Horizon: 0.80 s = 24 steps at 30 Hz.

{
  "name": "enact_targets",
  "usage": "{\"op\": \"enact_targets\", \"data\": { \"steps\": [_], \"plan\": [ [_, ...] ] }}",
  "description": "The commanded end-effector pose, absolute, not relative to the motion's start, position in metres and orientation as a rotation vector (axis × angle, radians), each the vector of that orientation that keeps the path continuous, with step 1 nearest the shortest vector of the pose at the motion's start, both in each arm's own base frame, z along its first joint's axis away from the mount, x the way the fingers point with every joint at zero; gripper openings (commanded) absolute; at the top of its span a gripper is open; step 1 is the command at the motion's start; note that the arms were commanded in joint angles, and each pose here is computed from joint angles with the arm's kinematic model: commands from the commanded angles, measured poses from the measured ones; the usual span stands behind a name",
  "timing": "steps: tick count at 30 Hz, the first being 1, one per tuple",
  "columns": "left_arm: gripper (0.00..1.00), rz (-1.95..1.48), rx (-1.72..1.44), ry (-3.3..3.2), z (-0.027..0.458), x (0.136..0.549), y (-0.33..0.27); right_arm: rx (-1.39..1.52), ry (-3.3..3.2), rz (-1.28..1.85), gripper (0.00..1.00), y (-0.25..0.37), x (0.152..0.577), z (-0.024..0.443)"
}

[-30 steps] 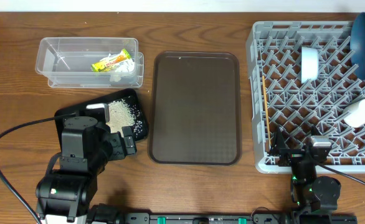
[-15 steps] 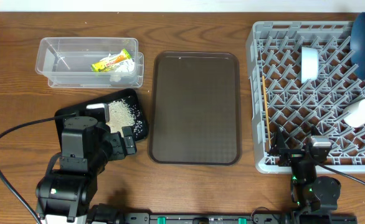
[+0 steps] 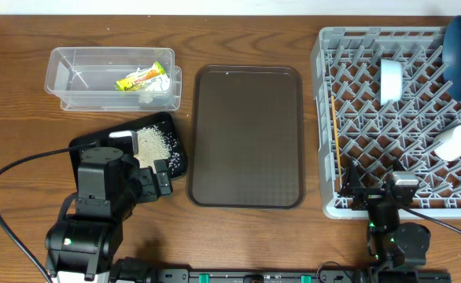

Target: Sort waste into correct bins and load items into the dishwasher rack

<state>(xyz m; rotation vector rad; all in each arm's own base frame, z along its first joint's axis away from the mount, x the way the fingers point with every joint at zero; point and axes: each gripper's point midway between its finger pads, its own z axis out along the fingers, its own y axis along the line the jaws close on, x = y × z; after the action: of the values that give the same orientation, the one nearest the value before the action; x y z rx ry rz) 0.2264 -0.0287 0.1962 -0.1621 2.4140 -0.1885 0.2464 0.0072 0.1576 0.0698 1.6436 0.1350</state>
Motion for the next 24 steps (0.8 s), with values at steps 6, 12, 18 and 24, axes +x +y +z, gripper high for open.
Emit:
{"op": "enact_targets", "data": {
  "steps": [6, 12, 18, 24],
  "plan": [
    [0.99, -0.164, -0.161, 2.319, 0.201, 0.224, -0.022, 0.091, 1.641, 0.142, 0.99, 0.005, 0.246, 0.157],
    [0.99, -0.185, -0.190, 2.135, 0.188, 0.234, -0.015, 0.091, 1.641, 0.142, 0.98, 0.005, 0.246, 0.157],
    [0.99, -0.202, -0.175, 1.945, 0.169, 0.240, -0.014, 0.092, 1.641, 0.142, 0.99, 0.005, 0.246, 0.157],
    [0.99, -0.208, -0.169, 1.772, 0.160, 0.244, -0.011, 0.091, 1.641, 0.142, 0.99, 0.005, 0.246, 0.158]
  ]
}}
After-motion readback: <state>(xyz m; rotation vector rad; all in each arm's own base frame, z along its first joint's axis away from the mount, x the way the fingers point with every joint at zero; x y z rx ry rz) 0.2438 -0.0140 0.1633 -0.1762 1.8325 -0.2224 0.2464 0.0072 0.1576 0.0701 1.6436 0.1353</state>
